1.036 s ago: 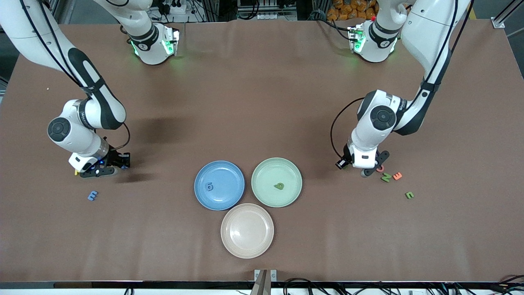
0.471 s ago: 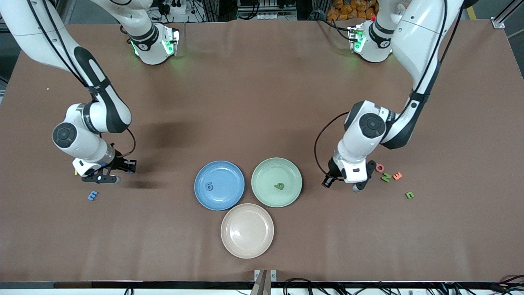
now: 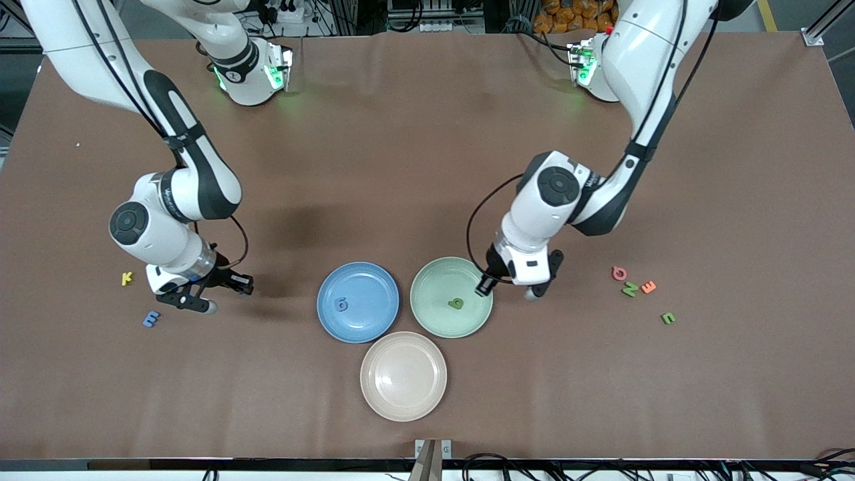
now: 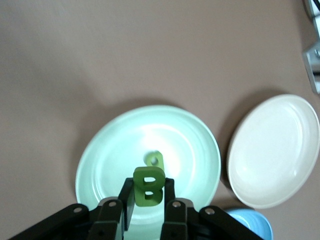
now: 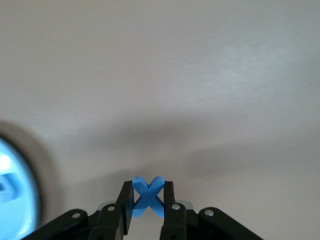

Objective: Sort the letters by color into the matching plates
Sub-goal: 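Carry the x toward the blue plate while the left gripper drops B, then open the right gripper over the blue plate while the left gripper withdraws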

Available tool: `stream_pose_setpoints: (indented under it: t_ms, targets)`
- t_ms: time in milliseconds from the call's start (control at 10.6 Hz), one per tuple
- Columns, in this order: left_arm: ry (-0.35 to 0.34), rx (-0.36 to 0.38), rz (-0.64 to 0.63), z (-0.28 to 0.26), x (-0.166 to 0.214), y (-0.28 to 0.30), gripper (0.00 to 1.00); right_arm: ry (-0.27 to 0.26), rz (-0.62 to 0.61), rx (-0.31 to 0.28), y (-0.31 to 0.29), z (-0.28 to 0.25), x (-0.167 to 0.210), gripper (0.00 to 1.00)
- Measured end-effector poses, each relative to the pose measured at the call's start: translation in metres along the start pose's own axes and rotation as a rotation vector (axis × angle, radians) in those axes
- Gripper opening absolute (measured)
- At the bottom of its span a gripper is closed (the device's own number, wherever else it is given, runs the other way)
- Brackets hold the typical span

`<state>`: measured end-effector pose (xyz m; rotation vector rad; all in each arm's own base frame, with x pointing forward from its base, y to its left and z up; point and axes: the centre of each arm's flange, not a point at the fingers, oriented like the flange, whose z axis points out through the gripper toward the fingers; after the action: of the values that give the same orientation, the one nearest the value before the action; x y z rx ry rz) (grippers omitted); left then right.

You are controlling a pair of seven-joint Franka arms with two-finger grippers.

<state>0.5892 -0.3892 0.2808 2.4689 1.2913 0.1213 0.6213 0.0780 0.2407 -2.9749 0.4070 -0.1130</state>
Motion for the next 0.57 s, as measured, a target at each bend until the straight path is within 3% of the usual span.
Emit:
stream_pose_setpoints:
  t_ms: [188,565]
  targets:
    - [-0.007,-0.016,-0.002,-0.001,-0.016,0.003,0.33,0.006,0.076,0.026,-0.037,-0.007,-0.004,0.28]
    - [0.016,0.017,-0.023,0.001,0.005,-0.001,0.86,0.006,0.218,0.069,-0.118,0.002,-0.015,0.28]
